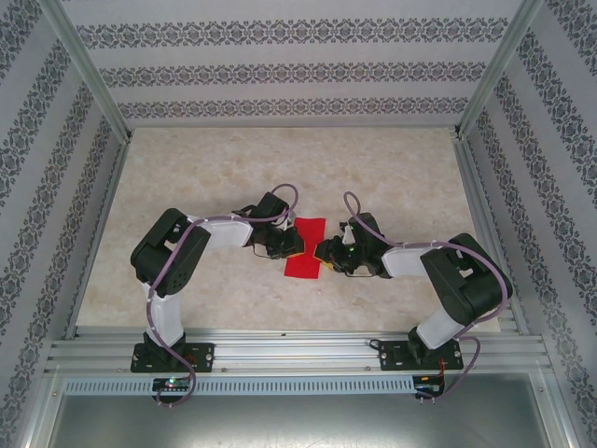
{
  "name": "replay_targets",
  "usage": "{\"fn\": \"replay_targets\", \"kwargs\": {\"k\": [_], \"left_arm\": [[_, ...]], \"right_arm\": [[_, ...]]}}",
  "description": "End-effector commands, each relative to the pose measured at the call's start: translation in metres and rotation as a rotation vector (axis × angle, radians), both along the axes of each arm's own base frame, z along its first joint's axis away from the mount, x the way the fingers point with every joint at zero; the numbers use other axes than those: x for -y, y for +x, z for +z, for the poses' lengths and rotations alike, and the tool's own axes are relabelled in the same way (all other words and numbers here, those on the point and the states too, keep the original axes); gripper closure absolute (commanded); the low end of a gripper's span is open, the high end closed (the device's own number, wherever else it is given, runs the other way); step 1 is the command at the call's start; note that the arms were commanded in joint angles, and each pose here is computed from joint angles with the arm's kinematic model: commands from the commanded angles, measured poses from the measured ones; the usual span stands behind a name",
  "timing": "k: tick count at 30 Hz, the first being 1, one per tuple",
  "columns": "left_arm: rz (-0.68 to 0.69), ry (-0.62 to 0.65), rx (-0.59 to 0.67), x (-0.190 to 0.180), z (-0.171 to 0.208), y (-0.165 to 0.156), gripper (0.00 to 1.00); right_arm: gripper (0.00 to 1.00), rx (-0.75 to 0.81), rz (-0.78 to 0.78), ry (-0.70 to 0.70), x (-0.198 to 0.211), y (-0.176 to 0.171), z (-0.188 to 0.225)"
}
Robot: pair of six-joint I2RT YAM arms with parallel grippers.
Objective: Fold a paper plane with a square sheet of paper (pick it up from the middle)
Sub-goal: Turn over the paper at the center of the table.
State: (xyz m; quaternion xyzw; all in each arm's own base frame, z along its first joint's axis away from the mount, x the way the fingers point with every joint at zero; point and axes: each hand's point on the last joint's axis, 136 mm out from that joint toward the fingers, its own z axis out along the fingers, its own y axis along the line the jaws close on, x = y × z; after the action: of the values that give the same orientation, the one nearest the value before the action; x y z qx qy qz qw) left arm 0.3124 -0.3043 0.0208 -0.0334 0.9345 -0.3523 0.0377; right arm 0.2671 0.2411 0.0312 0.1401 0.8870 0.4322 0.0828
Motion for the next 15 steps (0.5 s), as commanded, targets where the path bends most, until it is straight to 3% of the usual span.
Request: {"fn": "replay_targets", "kwargs": {"k": [1, 15], "left_arm": [[0.033, 0.036, -0.01, -0.013, -0.002, -0.002, 0.85], [0.039, 0.023, 0.007, -0.012, 0.005, 0.0, 0.85]], "right_arm": [[0.7, 0.035, 0.016, 0.007, -0.001, 0.0, 0.003], [0.73, 0.034, 0.054, 0.036, -0.016, 0.001, 0.0]]}}
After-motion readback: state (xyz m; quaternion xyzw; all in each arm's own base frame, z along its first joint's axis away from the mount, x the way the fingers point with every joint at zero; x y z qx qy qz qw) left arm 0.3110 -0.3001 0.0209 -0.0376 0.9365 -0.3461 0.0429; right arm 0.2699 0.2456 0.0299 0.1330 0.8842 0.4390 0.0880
